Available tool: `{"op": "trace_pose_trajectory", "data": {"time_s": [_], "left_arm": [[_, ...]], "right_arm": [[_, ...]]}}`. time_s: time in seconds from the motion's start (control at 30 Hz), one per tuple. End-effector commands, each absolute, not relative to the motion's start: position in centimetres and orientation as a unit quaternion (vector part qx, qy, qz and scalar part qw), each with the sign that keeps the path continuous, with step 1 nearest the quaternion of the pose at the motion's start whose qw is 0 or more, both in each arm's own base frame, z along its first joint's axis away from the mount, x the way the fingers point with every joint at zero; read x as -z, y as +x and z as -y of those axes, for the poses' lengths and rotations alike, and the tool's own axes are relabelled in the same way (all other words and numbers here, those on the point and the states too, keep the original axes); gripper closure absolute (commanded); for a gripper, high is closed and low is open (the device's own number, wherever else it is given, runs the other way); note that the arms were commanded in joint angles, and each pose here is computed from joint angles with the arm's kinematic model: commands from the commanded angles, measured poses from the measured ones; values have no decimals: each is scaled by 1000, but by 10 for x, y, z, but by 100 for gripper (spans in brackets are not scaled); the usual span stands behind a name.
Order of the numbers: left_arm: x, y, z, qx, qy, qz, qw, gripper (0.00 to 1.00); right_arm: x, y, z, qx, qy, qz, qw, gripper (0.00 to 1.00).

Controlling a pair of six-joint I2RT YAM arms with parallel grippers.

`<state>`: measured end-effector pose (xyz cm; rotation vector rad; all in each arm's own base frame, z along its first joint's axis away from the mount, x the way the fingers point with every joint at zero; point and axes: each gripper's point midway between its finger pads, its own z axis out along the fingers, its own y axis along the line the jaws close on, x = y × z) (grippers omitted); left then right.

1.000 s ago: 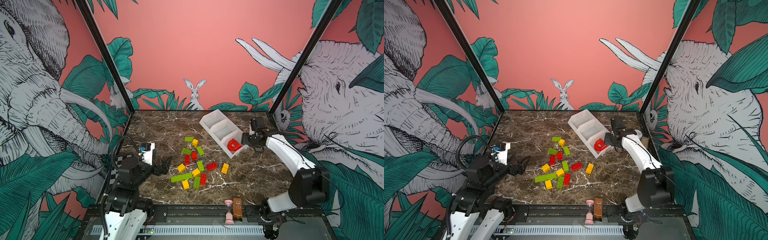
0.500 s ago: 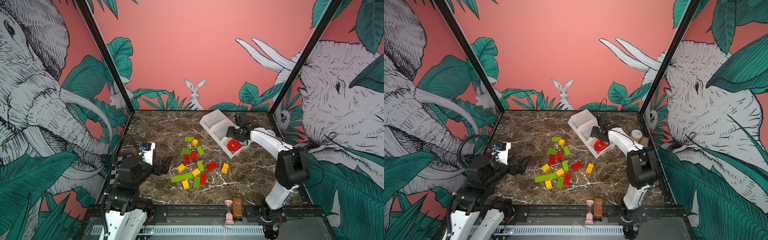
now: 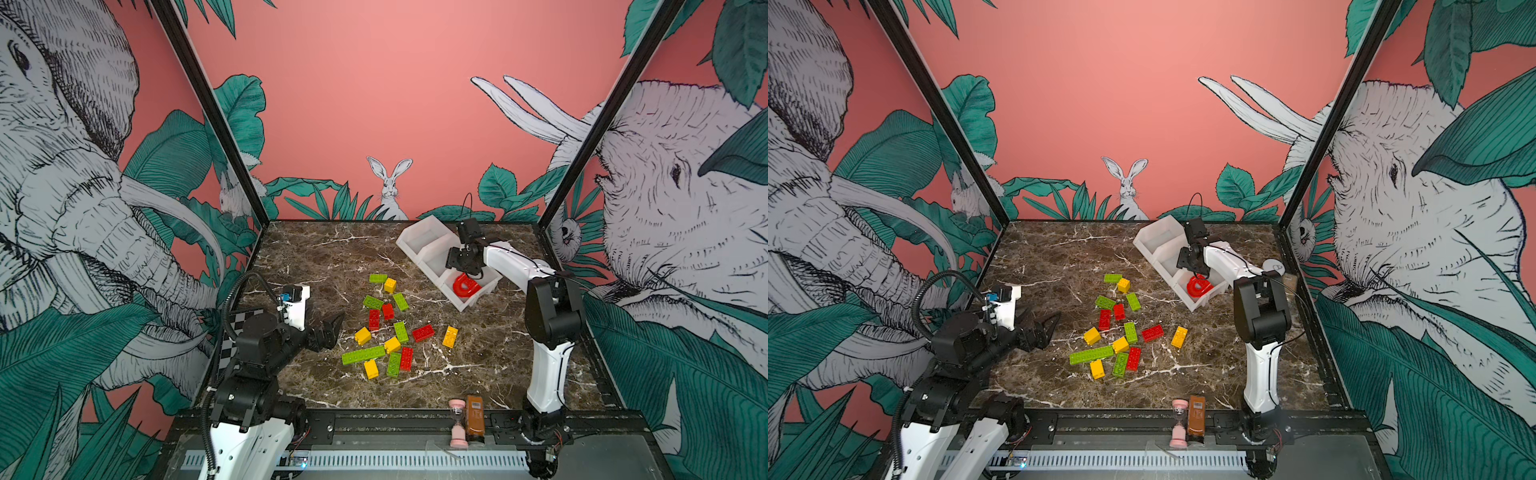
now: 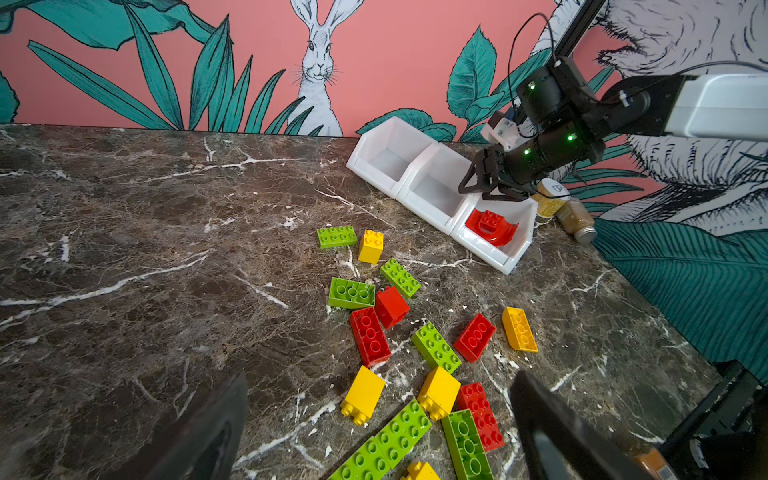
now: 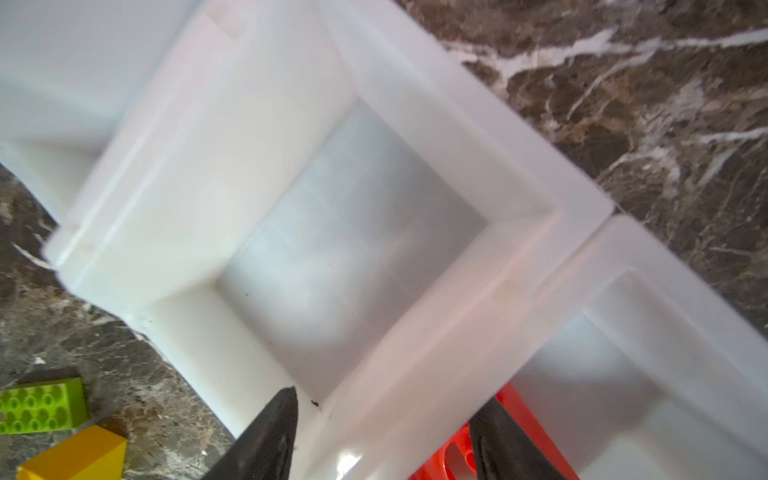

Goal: Sort the legos into containers by color
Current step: 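Raise the right gripper out of the tray compartment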

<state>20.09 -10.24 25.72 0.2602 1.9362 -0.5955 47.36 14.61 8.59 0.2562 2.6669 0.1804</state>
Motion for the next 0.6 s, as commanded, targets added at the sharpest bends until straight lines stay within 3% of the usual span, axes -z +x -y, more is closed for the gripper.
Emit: {"op": "trace_pose_trajectory", "data": {"time_s": [0.0, 0.27, 0.57], "left_arm": [[-263, 199, 103, 249, 113, -803, 529, 1], [-262, 199, 102, 248, 112, -804, 529, 1], [-261, 200, 102, 248, 111, -806, 525, 1]], "right_arm": [[-84, 469, -136, -32, 75, -973, 215, 40], [-82, 465, -136, -16, 27, -979, 202, 63], [-88, 470, -144, -20, -29, -979, 202, 71]]}}
